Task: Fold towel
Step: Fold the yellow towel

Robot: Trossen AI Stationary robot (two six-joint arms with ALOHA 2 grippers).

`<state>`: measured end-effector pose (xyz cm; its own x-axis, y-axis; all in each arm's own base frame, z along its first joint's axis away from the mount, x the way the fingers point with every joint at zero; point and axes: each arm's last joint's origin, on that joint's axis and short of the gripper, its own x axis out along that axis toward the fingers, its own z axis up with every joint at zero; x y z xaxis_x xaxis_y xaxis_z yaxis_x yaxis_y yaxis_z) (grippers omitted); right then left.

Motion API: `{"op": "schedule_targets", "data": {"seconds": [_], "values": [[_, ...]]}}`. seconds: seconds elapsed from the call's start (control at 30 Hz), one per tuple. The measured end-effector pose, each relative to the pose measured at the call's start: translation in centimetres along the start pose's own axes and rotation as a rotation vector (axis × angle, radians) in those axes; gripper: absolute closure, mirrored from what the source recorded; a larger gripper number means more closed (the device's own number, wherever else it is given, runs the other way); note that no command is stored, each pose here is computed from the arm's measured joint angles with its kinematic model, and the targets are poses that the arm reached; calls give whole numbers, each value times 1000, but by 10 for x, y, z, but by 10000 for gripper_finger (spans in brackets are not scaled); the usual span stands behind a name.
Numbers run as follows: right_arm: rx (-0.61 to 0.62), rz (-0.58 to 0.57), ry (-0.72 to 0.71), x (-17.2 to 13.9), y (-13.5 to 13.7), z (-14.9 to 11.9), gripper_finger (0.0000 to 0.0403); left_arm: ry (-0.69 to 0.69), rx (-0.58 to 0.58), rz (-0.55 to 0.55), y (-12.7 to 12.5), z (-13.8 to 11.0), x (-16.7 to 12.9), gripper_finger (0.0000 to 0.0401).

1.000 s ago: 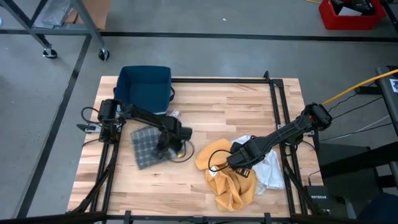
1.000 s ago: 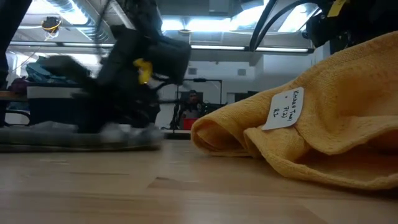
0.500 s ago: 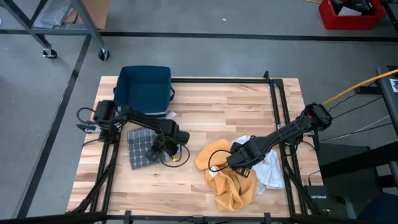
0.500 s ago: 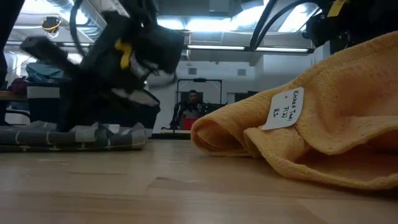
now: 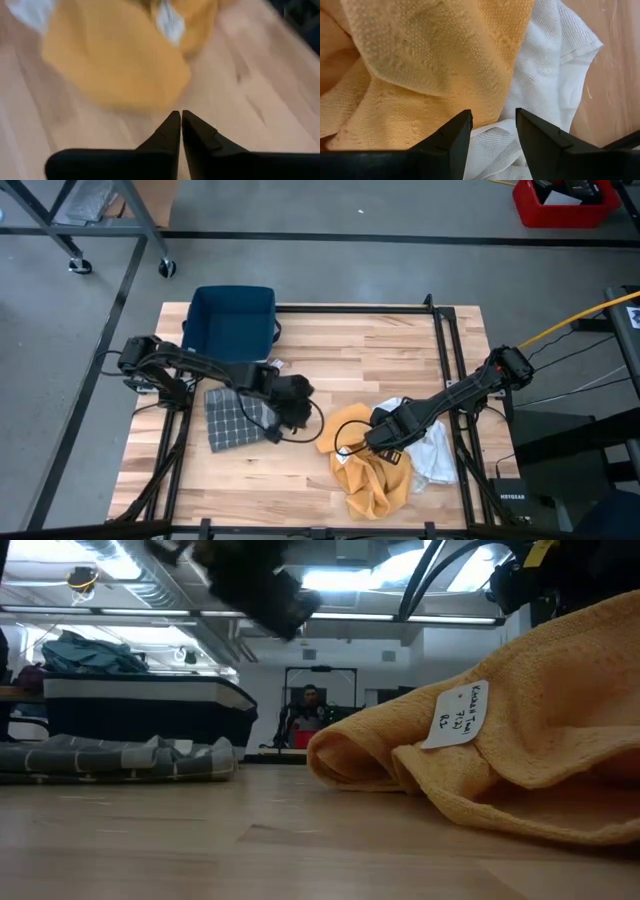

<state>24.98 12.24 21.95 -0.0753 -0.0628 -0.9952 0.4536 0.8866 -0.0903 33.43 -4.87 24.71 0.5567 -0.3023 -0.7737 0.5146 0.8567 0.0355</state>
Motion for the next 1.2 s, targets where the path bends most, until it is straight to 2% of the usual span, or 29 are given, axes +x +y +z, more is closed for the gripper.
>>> {"op": "schedule_targets", "data": {"seconds": [0.13, 0.3, 0.43, 0.53, 0.63, 0.8, 0.93, 1.07, 1.2], "values": [[0, -1, 1, 0, 0, 0, 237, -107, -12, 30, 2, 11, 16, 347], [0, -2, 3, 0, 0, 0, 237, -98, -28, 78, 1, 12, 44, 265], [0, 1, 8, 0, 0, 0, 237, -49, 78, 64, -7, 8, 62, 211], [0, 9, 11, -1, 0, 0, 237, -10, 160, 38, -15, 5, 70, 190], [1, 13, 14, -1, 0, 0, 237, 16, 249, 25, -23, 3, 78, 182], [3, 21, 17, -1, 1, 0, 237, 69, 392, 120, -27, 0, 95, 184], [4, 39, 14, -1, 2, 0, 237, 90, 369, 113, -26, -6, 109, 183], [4, 54, 4, -4, 4, 2, 237, 81, 359, 115, -26, -6, 111, 183], [4, 71, -10, -11, 6, 3, 237, 79, 367, 133, -25, -5, 111, 212]]}}
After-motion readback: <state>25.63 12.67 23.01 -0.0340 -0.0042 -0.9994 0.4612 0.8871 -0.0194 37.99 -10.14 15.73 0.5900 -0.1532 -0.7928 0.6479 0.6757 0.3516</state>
